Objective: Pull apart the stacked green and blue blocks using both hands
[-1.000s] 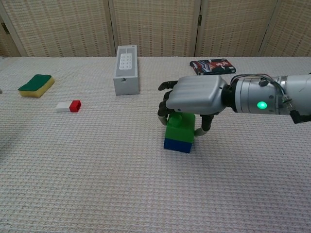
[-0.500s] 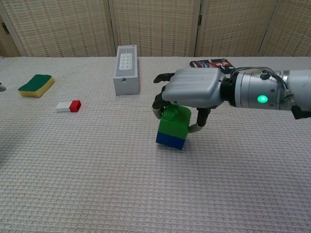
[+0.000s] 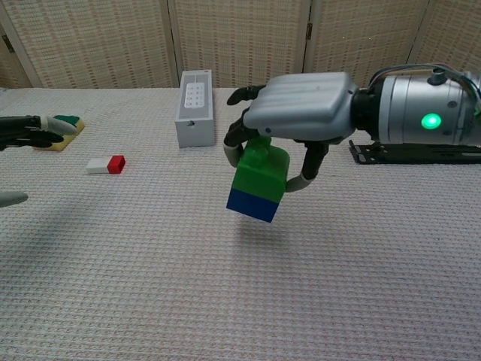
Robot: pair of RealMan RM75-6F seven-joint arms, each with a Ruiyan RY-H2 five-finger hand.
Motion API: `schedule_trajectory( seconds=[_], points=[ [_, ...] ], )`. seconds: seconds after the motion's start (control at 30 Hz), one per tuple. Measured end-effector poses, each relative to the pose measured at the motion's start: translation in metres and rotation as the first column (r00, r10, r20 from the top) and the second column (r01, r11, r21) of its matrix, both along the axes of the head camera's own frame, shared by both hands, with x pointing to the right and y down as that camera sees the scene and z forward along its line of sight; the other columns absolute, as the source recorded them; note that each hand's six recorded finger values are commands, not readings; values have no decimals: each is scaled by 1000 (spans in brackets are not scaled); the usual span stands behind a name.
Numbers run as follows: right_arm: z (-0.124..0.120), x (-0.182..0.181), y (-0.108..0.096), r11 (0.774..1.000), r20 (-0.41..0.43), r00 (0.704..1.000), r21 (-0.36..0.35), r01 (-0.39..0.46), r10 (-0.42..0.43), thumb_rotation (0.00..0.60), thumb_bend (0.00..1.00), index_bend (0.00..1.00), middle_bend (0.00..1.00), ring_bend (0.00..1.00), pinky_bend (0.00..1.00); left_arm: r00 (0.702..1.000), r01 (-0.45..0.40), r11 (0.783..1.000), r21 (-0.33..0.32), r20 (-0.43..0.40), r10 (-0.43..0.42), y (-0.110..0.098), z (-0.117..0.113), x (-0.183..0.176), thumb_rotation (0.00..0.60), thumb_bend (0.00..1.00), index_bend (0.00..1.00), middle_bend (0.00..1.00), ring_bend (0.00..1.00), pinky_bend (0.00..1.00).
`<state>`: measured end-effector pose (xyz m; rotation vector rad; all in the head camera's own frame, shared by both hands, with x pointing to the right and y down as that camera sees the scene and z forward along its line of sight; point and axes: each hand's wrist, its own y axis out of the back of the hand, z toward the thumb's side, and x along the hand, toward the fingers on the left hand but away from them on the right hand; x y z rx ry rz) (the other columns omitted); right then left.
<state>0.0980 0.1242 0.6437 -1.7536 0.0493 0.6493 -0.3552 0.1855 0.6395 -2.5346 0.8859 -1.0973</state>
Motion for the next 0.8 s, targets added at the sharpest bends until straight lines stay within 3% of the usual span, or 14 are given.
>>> schedule_trajectory(
  seconds=[0.3,0.43,0.8],
  points=[
    [-16,-13,7,999,45,999,-39,7,-6,600,287,1000,393,340,0,977,-35,976,-215,-215,-13,-24,10,42,600,367,131,0,0,0],
    [-24,-19,10,999,64,998,-53,12,-9,600,287,1000,393,340,0,972,-62,963,-263,-234,-1,-31,23,51,600,366,134,0,0,0],
    [-36,-25,9,998,87,996,-62,7,-1,600,287,1000,393,343,0,956,-110,915,-388,-293,-10,-26,49,68,600,365,144,0,0,0]
  ],
)
